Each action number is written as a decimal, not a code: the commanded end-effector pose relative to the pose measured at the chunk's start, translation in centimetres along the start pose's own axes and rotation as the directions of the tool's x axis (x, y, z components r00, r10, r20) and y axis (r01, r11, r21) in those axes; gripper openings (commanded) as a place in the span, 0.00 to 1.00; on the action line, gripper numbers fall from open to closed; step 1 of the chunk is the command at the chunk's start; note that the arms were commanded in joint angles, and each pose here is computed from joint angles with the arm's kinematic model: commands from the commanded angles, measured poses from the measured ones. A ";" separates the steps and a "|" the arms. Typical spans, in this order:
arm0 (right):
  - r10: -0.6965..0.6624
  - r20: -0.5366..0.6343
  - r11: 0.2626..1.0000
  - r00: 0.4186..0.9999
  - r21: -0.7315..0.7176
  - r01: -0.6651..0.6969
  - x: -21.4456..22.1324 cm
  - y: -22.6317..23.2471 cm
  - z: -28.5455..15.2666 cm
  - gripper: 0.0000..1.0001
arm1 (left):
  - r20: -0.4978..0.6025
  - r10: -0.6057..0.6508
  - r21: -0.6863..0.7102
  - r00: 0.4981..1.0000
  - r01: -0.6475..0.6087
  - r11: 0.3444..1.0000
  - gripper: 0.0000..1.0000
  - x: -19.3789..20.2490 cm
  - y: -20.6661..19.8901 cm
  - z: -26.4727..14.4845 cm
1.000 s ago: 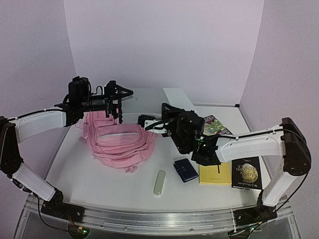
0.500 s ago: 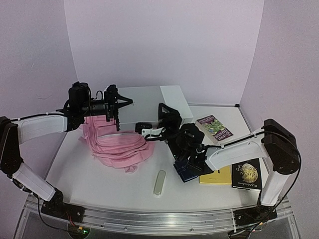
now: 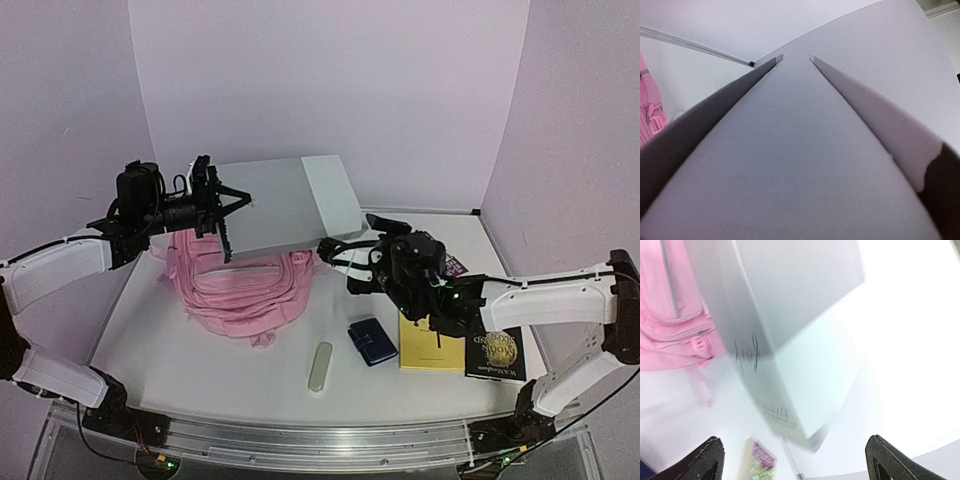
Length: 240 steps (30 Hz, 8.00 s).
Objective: Pack the student bag
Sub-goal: Pick up the book from the center of the board, then adjust the student bag at the center of the board.
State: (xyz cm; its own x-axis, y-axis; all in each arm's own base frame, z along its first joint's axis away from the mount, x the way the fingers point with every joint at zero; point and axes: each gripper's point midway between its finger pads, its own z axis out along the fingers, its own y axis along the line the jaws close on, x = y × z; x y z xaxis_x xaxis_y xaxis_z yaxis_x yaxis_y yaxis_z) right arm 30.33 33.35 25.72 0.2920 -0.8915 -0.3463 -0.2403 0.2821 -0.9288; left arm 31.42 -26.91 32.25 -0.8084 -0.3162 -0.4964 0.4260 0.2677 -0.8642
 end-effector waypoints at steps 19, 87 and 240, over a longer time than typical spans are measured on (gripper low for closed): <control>0.687 -0.557 0.091 0.467 -0.572 -0.815 0.3 0.7 7.0 0.98 | 0.428 0.097 -0.487 0.899 0.139 0.862 0.13 -4.0 3.5 -10.9; 0.690 -0.723 -0.289 -0.038 -0.226 -0.930 4.6 9.8 21.3 0.62 | 0.555 0.047 -0.524 0.830 0.305 0.795 0.12 -0.6 5.9 -16.4; 0.198 -0.541 0.377 0.817 -0.727 -0.574 -1.1 25.8 11.4 0.36 | 0.724 0.018 -0.479 0.689 0.485 0.732 0.07 3.4 8.5 -23.1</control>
State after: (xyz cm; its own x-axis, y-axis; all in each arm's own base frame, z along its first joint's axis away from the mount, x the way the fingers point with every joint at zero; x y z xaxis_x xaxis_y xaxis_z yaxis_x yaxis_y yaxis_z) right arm 38.14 49.82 4.34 -0.3070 -0.7513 -0.5842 -0.9065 0.4177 -0.0608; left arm 22.41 -4.84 22.55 -0.2901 -0.8722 -0.3938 -0.3334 0.4778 -0.8127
